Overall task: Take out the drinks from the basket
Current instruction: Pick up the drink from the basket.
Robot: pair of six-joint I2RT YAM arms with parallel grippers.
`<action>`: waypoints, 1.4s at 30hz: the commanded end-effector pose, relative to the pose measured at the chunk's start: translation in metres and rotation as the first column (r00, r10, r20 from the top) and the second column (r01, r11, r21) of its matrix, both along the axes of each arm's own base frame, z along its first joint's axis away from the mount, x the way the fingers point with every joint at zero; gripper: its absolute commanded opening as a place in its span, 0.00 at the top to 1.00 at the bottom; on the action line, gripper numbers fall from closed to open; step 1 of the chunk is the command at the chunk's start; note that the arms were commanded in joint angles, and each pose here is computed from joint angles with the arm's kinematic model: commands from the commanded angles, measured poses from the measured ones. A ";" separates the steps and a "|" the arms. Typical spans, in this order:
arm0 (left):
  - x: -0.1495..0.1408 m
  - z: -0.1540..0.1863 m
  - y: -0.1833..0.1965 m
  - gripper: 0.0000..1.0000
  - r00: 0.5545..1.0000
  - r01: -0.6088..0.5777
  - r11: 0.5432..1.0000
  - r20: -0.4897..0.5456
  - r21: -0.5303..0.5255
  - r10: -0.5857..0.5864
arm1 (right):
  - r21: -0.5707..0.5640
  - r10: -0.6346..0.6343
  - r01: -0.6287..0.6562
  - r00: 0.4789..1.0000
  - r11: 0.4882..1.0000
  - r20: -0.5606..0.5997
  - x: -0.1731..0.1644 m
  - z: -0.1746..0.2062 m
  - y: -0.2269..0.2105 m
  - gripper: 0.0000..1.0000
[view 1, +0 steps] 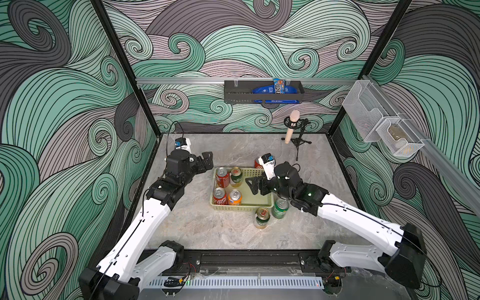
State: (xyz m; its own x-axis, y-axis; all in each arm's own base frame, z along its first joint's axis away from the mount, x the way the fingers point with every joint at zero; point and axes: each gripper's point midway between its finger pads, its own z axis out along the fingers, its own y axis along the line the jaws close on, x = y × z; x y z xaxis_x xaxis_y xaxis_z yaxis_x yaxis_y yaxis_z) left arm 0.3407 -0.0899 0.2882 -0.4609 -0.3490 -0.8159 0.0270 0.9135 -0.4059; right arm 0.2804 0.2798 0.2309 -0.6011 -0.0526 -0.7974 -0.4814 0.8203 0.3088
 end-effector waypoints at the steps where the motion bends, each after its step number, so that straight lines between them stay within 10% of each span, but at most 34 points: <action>1: 0.009 0.000 -0.006 0.01 0.997 0.083 0.997 0.002 0.000 -0.083 | 0.020 0.014 -0.014 1.000 1.000 -0.015 0.009 0.004 0.011 0.05; 10: 0.012 -0.064 -0.006 0.01 0.986 0.110 0.992 -0.121 -0.059 -0.116 | -0.012 -0.004 0.003 0.996 1.000 -0.092 0.039 -0.023 0.018 0.05; 42: 0.014 -0.071 -0.004 0.01 0.971 0.187 0.966 -0.113 -0.177 -0.209 | -0.167 0.055 -0.096 0.971 0.981 -0.232 0.086 -0.115 0.064 0.08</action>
State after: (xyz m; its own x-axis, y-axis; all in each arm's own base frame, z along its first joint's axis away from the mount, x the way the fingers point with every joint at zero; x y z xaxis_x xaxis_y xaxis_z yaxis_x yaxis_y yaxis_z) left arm 0.3533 -0.0928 0.2161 -0.6340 -0.3623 -0.6832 0.1212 0.8260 -0.5505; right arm 0.3635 0.3389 0.1139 -0.7604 -0.2194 -0.6112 -0.4637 0.8425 0.2744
